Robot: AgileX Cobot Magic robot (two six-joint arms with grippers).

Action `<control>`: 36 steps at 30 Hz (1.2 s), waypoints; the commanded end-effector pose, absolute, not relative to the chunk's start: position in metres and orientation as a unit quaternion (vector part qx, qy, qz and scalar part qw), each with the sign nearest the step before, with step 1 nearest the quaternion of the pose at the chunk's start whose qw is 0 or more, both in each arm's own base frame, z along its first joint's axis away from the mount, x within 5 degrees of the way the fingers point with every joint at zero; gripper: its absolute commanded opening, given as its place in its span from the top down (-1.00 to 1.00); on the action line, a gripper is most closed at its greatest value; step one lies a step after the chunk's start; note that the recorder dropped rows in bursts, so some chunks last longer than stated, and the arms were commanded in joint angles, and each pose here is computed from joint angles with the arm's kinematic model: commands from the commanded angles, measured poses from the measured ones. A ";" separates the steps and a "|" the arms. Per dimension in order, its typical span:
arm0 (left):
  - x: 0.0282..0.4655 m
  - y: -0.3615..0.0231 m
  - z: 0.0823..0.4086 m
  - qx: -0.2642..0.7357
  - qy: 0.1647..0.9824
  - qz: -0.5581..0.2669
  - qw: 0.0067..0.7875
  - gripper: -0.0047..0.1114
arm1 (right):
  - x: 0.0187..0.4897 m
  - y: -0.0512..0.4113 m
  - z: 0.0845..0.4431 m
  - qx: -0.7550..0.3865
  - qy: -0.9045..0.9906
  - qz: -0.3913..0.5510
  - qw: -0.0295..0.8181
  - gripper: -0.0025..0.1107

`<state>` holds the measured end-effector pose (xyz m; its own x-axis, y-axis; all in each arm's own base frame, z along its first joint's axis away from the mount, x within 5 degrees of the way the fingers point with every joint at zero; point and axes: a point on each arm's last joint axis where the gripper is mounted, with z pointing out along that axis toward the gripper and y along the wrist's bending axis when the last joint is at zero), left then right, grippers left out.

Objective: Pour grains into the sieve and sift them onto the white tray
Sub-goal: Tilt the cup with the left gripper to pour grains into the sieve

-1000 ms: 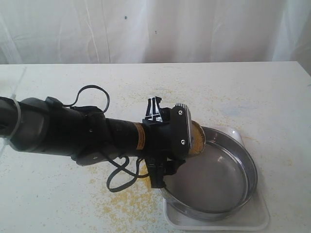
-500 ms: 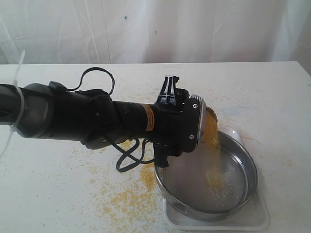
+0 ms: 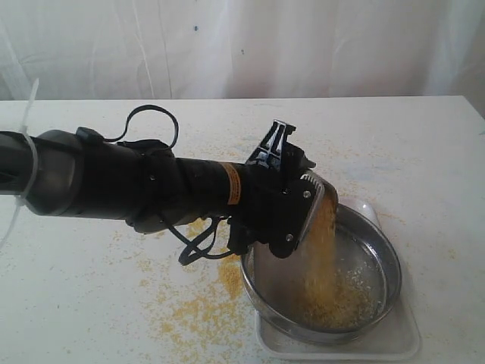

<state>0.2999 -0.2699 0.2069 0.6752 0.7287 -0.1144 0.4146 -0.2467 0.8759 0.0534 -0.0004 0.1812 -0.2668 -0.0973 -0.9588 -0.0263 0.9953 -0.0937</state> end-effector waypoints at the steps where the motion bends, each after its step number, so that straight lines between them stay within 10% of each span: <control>1: 0.301 -0.272 0.216 0.767 0.354 0.181 0.504 0.92 | 0.053 0.000 0.181 -0.046 0.793 -0.031 0.607 0.96; 36: 0.358 -0.289 0.195 0.803 0.194 0.343 0.447 0.92 | 0.053 0.000 0.181 -0.046 0.793 -0.031 0.607 0.96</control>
